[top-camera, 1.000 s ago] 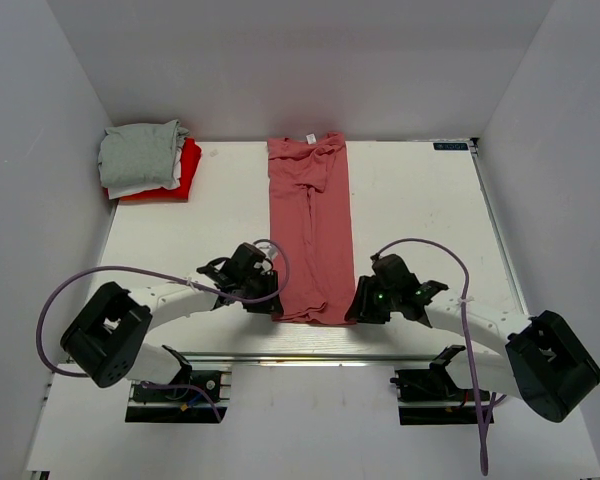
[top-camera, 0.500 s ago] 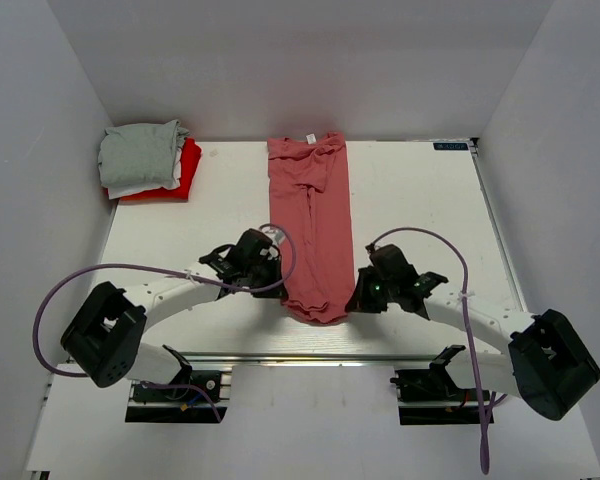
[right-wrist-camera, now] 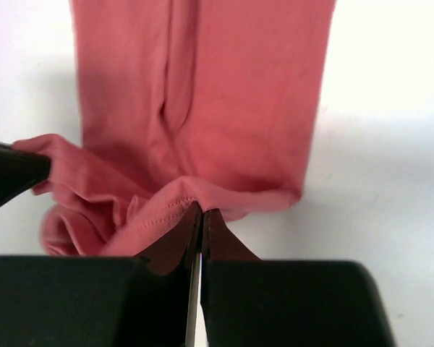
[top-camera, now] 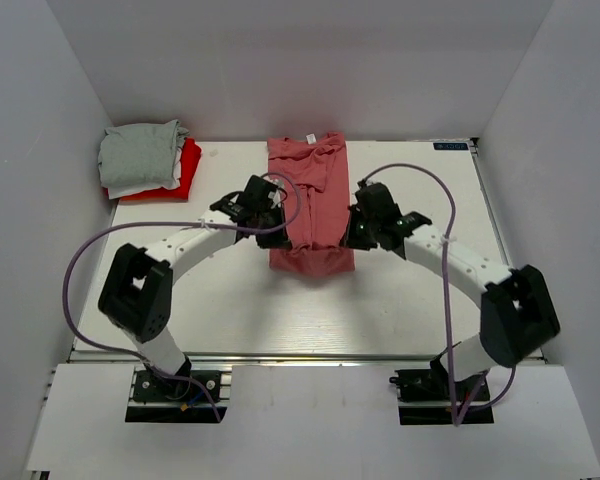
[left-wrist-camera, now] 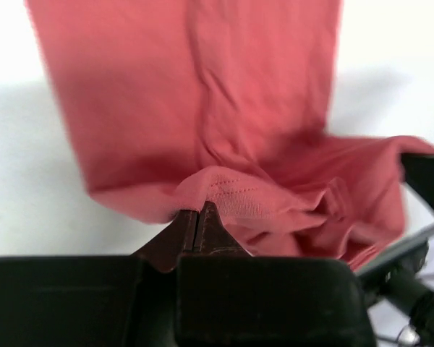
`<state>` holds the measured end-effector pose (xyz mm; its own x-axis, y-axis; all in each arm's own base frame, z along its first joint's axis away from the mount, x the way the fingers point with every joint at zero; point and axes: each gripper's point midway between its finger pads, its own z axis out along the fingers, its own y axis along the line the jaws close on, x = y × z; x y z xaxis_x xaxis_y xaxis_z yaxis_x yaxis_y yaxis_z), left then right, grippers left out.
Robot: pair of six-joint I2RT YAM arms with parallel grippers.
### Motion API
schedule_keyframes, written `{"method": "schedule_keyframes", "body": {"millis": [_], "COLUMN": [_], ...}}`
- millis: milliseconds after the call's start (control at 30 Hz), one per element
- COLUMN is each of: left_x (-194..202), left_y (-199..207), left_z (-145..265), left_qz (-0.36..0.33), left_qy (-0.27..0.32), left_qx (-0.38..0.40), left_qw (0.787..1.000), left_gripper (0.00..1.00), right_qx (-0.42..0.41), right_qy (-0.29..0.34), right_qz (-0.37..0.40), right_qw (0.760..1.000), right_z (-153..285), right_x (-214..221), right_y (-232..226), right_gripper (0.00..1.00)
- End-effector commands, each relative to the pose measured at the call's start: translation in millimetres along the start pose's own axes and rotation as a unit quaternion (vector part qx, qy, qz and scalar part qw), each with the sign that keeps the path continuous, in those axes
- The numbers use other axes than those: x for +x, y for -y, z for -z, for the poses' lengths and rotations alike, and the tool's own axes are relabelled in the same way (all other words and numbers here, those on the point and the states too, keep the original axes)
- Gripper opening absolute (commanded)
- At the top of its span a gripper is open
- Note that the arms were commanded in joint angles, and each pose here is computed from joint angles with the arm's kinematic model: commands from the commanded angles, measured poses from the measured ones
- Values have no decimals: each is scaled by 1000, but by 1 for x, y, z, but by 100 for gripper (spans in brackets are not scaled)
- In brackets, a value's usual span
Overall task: Fold and stack the t-shirts
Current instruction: Fold the folded rectangular tshirt in 1/3 of the way
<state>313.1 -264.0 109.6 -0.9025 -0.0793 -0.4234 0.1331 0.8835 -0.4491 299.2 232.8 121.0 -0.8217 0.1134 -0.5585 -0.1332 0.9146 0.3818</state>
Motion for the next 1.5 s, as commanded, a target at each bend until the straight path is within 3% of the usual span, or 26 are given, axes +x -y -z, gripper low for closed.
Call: {"method": "schedule_keyframes", "body": {"millis": [0,200,500,667,767,1233,1300,1367,1400,1433,1467], "left_x": [-35,-86,-145,-148,-160,-188,-193,-200,-201,-205,-210], "left_y": [-15,-15,-22,-46,-46,-55,-56,-56,-55,-62,-59], "left_z": [9,-1,-24,-39,-39,-77,-79,-82,-80,-81,-78], "left_qz": [18,18,31,46,43,57,55,60,60,70,68], "left_qy": [29,56,80,64,87,89,97,104,104,108,115], "left_qx": [-21,5,19,-7,6,30,28,26,26,20,23], "left_qw": [999,998,996,997,995,994,993,992,992,991,991], "left_gripper": [0,0,0,0,0,0,5,18,29,55,58], "right_qx": [33,30,27,-1,-6,-42,-41,-43,-48,-52,-58], "right_qy": [31,42,26,6,2,14,19,18,20,20,22], "right_qz": [20,21,35,27,23,-11,-14,-18,-18,-19,-21], "right_qw": [999,998,999,1000,1000,999,999,999,998,998,998], "right_z": [-7,-30,-64,-78,-87,-118,-121,-128,-129,-134,-134], "right_x": [-43,-96,-133,-136,-138,-161,-167,-171,-174,-178,-181], "right_y": [6,5,13,14,17,21,24,28,26,26,24], "right_gripper": [0,0,0,0,0,0,0,8,14,27,30]}}
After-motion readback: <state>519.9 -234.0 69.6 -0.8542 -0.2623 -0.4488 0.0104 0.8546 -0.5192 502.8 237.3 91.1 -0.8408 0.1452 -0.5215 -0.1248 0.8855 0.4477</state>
